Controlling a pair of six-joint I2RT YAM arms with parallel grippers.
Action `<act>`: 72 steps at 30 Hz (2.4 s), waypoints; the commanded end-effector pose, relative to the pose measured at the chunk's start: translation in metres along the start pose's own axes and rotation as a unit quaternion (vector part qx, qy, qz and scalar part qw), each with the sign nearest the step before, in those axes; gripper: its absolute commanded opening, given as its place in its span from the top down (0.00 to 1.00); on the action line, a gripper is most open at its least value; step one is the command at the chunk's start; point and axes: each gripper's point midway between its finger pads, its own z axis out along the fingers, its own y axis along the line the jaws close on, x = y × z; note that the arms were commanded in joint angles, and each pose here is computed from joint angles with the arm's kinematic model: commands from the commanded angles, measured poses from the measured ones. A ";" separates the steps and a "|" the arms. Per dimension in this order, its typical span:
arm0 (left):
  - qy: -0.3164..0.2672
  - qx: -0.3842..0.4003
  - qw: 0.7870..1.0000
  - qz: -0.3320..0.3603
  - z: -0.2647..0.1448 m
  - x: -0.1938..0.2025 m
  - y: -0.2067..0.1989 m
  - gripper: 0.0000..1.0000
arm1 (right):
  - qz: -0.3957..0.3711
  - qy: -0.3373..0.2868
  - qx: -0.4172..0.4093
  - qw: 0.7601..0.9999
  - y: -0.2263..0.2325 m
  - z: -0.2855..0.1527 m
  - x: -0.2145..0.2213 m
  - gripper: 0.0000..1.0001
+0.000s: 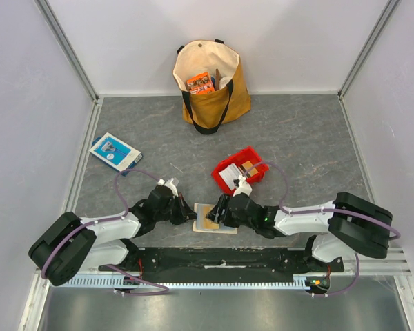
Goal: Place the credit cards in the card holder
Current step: Insert the credit card into the card holder, then pick up the credit card from the storage box.
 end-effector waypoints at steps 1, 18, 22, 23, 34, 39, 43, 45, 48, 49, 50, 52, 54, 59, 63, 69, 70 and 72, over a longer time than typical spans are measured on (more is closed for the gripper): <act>0.027 -0.081 0.996 -0.007 -0.003 0.021 0.044 0.98 | -0.030 0.026 0.044 0.998 -0.019 0.010 0.012 0.35; 0.026 -0.080 0.996 -0.007 -0.002 0.020 0.043 0.98 | -0.034 0.039 -0.023 0.998 0.032 0.011 0.014 0.63; 0.027 -0.079 0.996 -0.008 -0.002 0.020 0.043 0.98 | -0.031 0.041 -0.039 0.998 0.042 0.008 0.013 0.66; 0.026 -0.080 0.996 -0.008 -0.002 0.020 0.043 0.98 | -0.029 0.040 -0.043 0.998 0.045 0.008 0.012 0.66; 0.025 -0.072 0.997 -0.005 -0.004 0.019 0.038 0.98 | -0.133 -0.094 0.013 0.987 0.048 -0.038 -0.092 0.37; 0.020 -0.060 0.998 0.000 -0.006 0.013 0.027 0.98 | -0.193 -0.125 0.047 0.972 0.030 -0.054 -0.180 0.22; 0.016 -0.053 0.998 0.005 -0.007 0.009 0.020 0.98 | -0.229 -0.096 0.054 0.967 0.012 -0.041 -0.213 0.18; 0.017 -0.051 0.999 0.008 -0.007 0.008 0.018 0.98 | -0.234 -0.071 0.051 0.968 0.002 -0.029 -0.220 0.17; 0.018 -0.049 0.999 0.009 -0.006 0.006 0.015 0.98 | -0.232 -0.030 0.041 0.971 -0.012 -0.009 -0.223 0.15; 0.020 -0.050 0.999 0.010 -0.005 0.007 0.016 0.98 | -0.232 -0.019 0.036 0.972 -0.015 -0.005 -0.221 0.15; 0.020 -0.050 0.999 0.011 -0.005 0.006 0.015 0.98 | -0.233 -0.011 0.037 0.972 -0.019 0.000 -0.221 0.14; 0.021 -0.051 0.998 0.012 -0.004 0.006 0.016 0.98 | -0.230 0.003 0.037 0.973 -0.025 0.007 -0.219 0.14; 0.022 -0.052 0.998 0.012 -0.004 0.006 0.016 0.98 | -0.230 0.016 0.038 0.972 -0.030 0.014 -0.215 0.14; 0.025 -0.057 0.998 0.012 -0.001 0.006 0.018 0.98 | -0.222 0.059 0.015 0.973 -0.034 0.029 -0.199 0.14; 0.027 -0.059 0.998 0.014 0.000 0.007 0.018 0.98 | -0.217 0.078 0.003 0.973 -0.034 0.032 -0.192 0.16; 0.030 -0.062 0.998 0.014 0.001 0.007 0.020 0.98 | -0.213 0.074 -0.010 0.974 -0.028 0.025 -0.194 0.24; 0.030 -0.062 0.998 0.014 0.002 0.007 0.019 0.98 | -0.212 0.073 -0.012 0.975 -0.027 0.023 -0.195 0.25; 0.031 -0.063 0.997 0.015 0.002 0.008 0.020 0.98 | -0.209 0.072 -0.017 0.975 -0.026 0.020 -0.196 0.27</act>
